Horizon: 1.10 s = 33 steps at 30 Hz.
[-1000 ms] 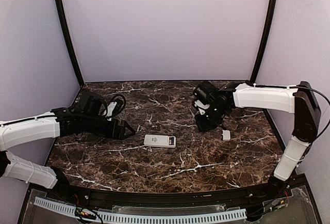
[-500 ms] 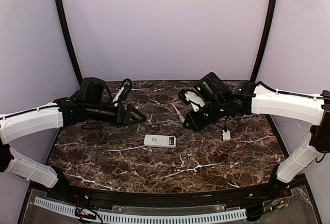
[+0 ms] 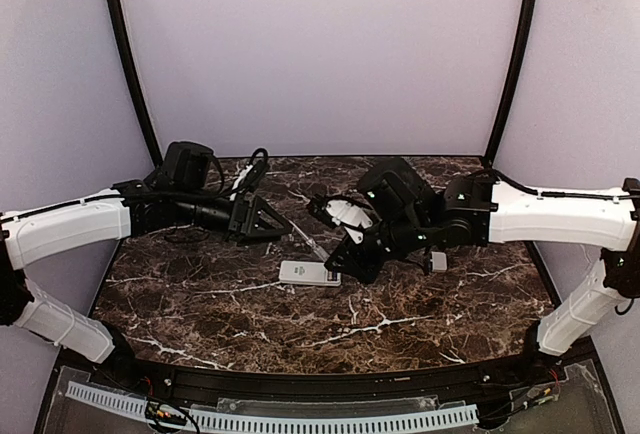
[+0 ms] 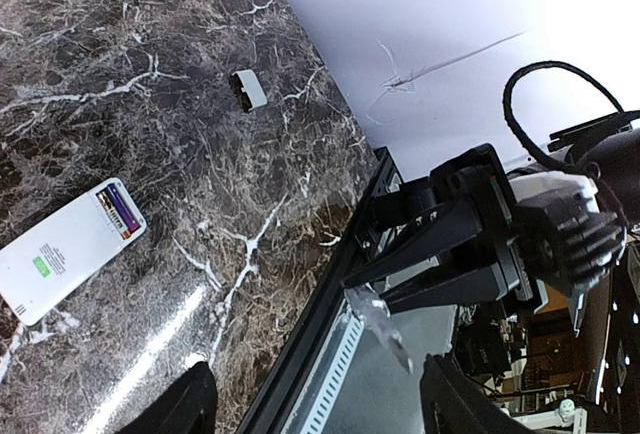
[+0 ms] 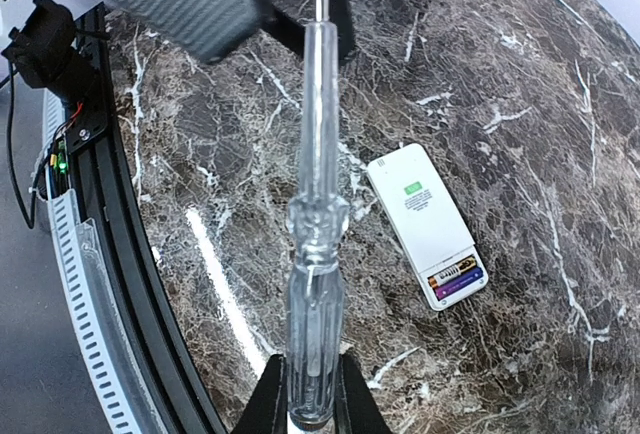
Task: Unload the batteries from the remote control
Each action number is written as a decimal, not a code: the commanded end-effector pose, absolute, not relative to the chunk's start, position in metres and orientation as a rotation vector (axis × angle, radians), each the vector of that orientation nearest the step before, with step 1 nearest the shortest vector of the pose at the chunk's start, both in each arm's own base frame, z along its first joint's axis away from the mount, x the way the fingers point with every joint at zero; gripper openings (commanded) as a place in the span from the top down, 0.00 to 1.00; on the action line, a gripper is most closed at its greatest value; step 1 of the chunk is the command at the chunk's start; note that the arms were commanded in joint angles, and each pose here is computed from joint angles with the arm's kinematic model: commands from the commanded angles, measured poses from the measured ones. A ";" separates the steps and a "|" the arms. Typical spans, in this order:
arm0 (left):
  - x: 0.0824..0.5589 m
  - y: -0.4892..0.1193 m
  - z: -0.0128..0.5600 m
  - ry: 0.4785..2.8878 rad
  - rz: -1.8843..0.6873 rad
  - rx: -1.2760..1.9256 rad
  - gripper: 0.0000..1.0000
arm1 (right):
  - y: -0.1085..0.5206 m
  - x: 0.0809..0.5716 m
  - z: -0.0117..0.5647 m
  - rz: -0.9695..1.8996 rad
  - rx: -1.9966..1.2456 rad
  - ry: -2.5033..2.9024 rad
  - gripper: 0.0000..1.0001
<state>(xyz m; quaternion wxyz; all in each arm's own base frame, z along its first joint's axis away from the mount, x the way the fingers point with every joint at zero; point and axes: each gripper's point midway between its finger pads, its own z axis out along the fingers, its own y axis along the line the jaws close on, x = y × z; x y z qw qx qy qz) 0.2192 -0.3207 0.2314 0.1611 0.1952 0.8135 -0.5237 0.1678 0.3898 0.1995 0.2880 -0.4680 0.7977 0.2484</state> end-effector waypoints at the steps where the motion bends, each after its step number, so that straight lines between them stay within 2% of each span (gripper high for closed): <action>1: 0.209 -0.322 0.236 2.336 -1.568 0.588 0.31 | 0.409 0.155 0.211 0.684 -1.347 2.012 1.00; 8: 0.197 -0.325 0.231 2.352 -1.608 0.632 0.42 | 0.421 0.148 0.206 0.677 -1.394 2.002 1.00; 13: 0.191 -0.327 0.225 2.367 -1.617 0.647 0.53 | 0.423 0.147 0.205 0.672 -1.405 2.001 1.00; 18: 0.187 -0.328 0.227 2.360 -1.634 0.667 0.57 | 0.424 0.147 0.206 0.673 -1.408 1.999 1.00; 24: 0.185 -0.329 0.224 2.371 -1.649 0.678 0.70 | 0.424 0.147 0.205 0.666 -1.413 2.001 1.00; 31: 0.183 -0.330 0.219 2.386 -1.660 0.690 0.78 | 0.424 0.150 0.203 0.651 -1.406 2.010 1.00; 33: 0.182 -0.330 0.217 2.393 -1.661 0.690 0.85 | 0.424 0.150 0.203 0.648 -1.406 2.010 1.00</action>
